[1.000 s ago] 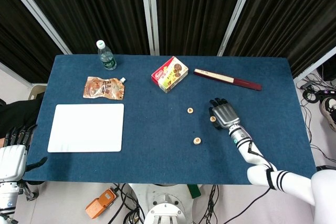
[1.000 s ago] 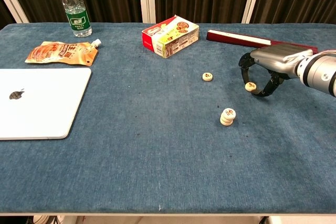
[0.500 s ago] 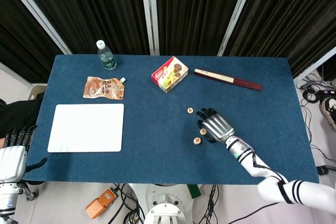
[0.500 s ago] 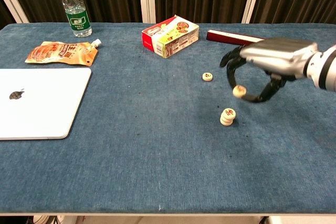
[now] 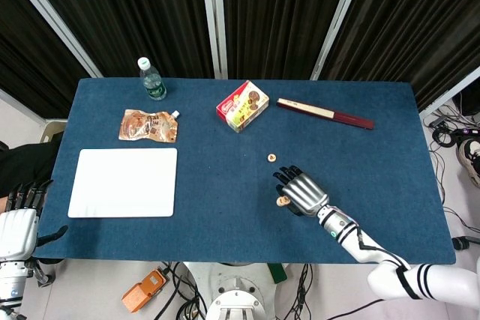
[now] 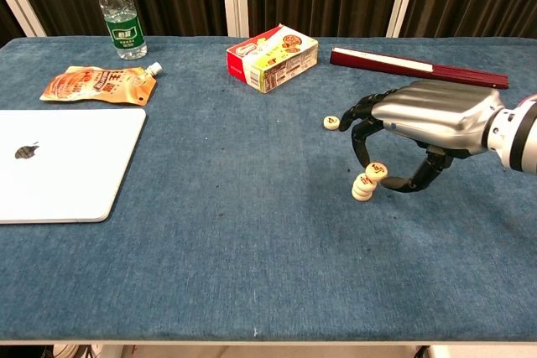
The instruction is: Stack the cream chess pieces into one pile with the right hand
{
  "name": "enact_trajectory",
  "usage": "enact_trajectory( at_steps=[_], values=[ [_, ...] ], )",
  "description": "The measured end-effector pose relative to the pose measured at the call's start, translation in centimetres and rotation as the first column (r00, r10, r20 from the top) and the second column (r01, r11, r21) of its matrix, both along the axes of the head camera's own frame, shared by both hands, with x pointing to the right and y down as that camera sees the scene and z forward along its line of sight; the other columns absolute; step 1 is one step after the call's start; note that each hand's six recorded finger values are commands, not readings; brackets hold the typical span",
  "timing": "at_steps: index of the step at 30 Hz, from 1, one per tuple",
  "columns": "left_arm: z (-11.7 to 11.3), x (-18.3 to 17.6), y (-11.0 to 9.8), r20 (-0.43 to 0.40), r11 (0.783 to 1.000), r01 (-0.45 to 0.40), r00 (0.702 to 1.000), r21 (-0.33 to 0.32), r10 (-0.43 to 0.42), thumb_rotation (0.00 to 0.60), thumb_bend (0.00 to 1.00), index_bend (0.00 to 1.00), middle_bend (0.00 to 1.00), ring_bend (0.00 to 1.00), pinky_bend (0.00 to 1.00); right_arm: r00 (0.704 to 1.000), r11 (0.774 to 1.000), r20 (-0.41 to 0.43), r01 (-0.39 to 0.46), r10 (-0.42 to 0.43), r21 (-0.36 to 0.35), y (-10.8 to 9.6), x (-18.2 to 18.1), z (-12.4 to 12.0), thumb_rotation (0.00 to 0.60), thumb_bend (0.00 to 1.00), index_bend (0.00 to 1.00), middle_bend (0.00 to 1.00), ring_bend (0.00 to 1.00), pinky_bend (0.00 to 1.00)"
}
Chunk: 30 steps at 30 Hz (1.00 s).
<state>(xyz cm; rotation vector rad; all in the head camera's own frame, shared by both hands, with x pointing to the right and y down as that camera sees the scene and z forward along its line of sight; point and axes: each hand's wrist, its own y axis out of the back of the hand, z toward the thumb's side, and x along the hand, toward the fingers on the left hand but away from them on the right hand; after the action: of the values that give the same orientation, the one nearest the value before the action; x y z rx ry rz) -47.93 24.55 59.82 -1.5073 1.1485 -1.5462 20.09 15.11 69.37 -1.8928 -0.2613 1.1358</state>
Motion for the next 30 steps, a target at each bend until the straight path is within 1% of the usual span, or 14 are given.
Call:
enact_trajectory(
  at_steps=[9, 20, 30],
  values=[
    [0.05, -0.13, 0.08, 0.0, 1.0, 0.003, 1.0, 0.0, -0.003, 0.6, 0.0, 0.12, 0.12, 0.1, 0.01, 1.0, 1.0, -0.008, 0.012, -0.012, -0.001, 0.08, -0.7, 0.39, 0.6, 0.51, 0.53, 0.23, 0.17, 0.21],
    [0.09, -0.13, 0.11, -0.001, 1.0, 0.003, 1.0, -0.001, -0.003, 0.6, 0.0, 0.12, 0.12, 0.1, 0.01, 1.0, 1.0, -0.015, 0.007, -0.007, -0.004, 0.18, -0.54, 0.63, 0.6, 0.51, 0.51, 0.23, 0.17, 0.21],
    [0.19, -0.06, 0.02, -0.002, 1.0, 0.001, 1.0, -0.003, -0.001, 0.6, 0.0, 0.12, 0.12, 0.1, 0.01, 0.999, 1.0, -0.025, 0.023, -0.023, -0.005, 0.58, -0.51, 0.7, 0.6, 0.51, 0.44, 0.23, 0.17, 0.21]
  ],
)
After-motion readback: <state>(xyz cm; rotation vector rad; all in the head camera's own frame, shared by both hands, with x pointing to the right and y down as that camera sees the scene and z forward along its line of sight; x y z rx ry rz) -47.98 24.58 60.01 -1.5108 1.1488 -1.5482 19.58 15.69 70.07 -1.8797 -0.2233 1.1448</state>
